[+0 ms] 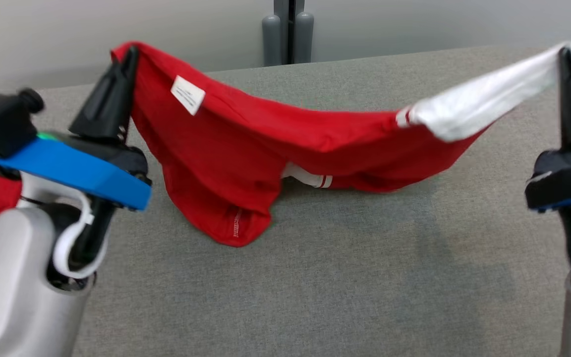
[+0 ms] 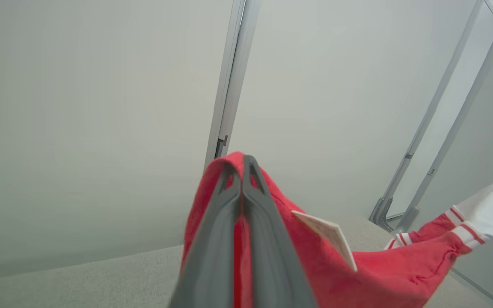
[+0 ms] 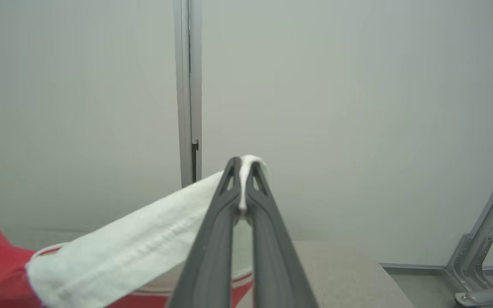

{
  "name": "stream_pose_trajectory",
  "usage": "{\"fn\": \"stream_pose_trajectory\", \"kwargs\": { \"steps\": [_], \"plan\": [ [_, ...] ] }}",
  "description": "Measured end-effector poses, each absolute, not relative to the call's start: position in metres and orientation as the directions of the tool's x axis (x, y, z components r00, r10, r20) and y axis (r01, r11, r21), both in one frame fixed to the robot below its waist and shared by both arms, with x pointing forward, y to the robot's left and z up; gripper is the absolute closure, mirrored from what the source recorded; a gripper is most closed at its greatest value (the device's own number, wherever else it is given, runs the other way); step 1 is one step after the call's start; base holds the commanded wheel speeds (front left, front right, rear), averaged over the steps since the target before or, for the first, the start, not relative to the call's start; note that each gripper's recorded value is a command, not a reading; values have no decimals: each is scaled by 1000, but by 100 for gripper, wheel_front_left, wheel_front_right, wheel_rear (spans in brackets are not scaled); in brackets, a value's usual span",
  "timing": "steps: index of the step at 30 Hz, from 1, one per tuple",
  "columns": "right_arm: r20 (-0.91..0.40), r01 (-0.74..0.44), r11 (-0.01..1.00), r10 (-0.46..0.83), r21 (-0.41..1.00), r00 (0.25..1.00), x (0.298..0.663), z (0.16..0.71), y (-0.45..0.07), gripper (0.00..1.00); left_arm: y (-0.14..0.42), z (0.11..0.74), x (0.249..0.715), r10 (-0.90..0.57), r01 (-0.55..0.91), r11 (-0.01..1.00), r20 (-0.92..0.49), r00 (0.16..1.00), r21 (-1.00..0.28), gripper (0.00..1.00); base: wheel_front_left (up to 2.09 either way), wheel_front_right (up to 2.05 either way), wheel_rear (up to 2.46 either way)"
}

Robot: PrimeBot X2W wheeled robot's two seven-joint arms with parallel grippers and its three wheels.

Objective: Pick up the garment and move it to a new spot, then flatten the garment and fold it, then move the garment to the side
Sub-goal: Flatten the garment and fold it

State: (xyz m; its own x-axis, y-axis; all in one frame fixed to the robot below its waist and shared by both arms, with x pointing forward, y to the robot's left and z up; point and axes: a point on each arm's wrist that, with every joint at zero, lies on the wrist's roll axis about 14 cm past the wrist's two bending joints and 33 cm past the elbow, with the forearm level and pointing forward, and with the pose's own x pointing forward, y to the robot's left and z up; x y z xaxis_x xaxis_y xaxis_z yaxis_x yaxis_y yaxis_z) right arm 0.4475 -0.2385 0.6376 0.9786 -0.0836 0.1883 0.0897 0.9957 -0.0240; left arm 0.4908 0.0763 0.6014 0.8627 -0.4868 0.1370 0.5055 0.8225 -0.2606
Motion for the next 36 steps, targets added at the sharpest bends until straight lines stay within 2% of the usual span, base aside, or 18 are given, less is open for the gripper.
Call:
{"fn": "stream_pose_trajectory", "kwargs": {
  "steps": [9, 11, 16, 18, 20, 23, 28, 32, 36],
  "plan": [
    [381, 72, 995, -39, -73, 924, 462, 728, -241, 100, 86, 678, 497, -541, 577, 800, 218, 812, -163, 100, 0, 0, 0],
    [405, 70, 994, -31, -83, 914, 472, 741, -246, 100, 86, 684, 505, -549, 587, 790, 221, 806, -177, 100, 0, 0, 0],
    [358, -35, 999, 41, -24, 933, 524, 730, -238, 100, 85, 671, 546, -566, 595, 782, 187, 803, -187, 100, 0, 0, 0],
    [333, -37, 992, 75, -119, 940, 550, 722, -237, 100, 87, 663, 574, -552, 579, 801, 190, 812, -151, 100, 0, 0, 0],
    [325, -65, 996, 83, -68, 942, 578, 708, -237, 100, 91, 643, 602, -529, 552, 820, 170, 831, -151, 100, 0, 0, 0],
    [323, -71, 985, 118, -154, 939, 618, 690, -228, 100, 101, 615, 643, -477, 498, 854, 156, 865, -149, 100, 0, 0, 0],
    [508, -37, 986, 114, -160, 854, 653, 718, -223, 100, 130, 617, 688, -365, 390, 919, 254, 896, -53, 100, 0, 0, 0],
    [669, 26, 985, 94, -168, 737, 650, 771, -229, 100, 137, 670, 694, -321, 364, 931, 455, 831, -9, 100, 0, 0, 0],
    [699, 43, 985, 86, -165, 710, 650, 783, -233, 100, 132, 680, 692, -329, 372, 928, 510, 794, 20, 100, 0, 0, 0]
  ]
}}
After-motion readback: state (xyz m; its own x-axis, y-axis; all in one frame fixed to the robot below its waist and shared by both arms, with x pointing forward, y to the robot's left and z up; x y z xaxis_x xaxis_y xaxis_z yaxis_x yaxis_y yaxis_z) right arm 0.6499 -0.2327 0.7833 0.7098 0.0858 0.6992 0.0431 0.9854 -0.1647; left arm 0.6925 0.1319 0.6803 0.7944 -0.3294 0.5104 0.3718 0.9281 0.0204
